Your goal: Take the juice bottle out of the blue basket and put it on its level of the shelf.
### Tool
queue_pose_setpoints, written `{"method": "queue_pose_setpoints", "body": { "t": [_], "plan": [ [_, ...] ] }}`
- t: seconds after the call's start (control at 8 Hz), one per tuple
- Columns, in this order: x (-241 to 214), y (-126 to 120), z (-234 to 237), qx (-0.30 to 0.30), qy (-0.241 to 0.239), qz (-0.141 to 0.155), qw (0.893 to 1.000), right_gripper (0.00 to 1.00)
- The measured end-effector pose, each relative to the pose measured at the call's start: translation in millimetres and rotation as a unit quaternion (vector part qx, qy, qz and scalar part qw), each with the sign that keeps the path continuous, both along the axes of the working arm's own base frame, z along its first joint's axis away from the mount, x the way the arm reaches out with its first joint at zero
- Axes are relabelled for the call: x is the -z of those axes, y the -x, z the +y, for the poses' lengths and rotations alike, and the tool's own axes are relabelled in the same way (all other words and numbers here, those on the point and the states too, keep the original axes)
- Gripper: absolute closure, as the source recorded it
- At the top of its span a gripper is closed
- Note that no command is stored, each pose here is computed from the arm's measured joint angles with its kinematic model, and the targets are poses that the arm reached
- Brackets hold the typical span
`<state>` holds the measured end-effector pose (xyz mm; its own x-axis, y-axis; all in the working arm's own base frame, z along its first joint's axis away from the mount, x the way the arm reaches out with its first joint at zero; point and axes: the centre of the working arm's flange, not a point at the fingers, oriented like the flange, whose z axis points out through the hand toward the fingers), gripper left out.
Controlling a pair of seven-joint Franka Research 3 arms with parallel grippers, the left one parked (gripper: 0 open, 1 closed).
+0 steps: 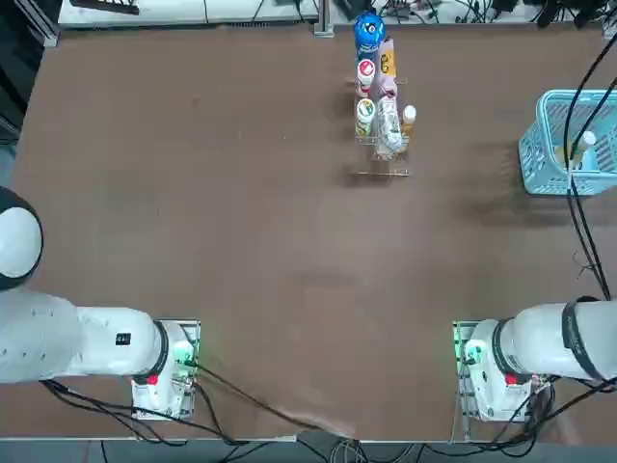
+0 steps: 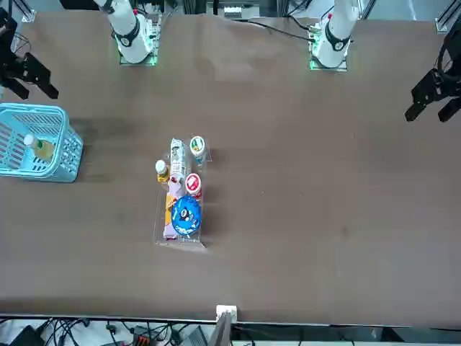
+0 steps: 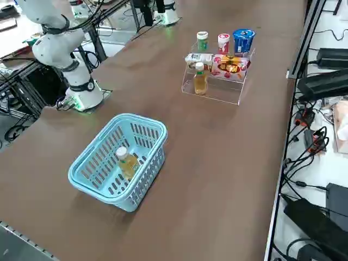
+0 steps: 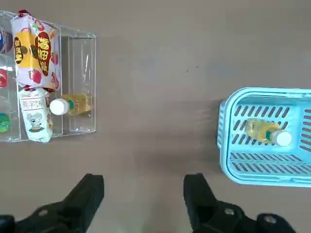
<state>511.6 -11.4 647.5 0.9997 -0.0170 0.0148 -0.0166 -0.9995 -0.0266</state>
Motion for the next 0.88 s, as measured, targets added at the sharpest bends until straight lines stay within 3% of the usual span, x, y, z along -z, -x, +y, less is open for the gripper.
{"method": "queue_pose_setpoints", "body": {
  "t": [0.88],
  "plan": [
    [12, -8, -25, 0.025, -0.01, 0.004, 1.0, 0.0]
  ]
}}
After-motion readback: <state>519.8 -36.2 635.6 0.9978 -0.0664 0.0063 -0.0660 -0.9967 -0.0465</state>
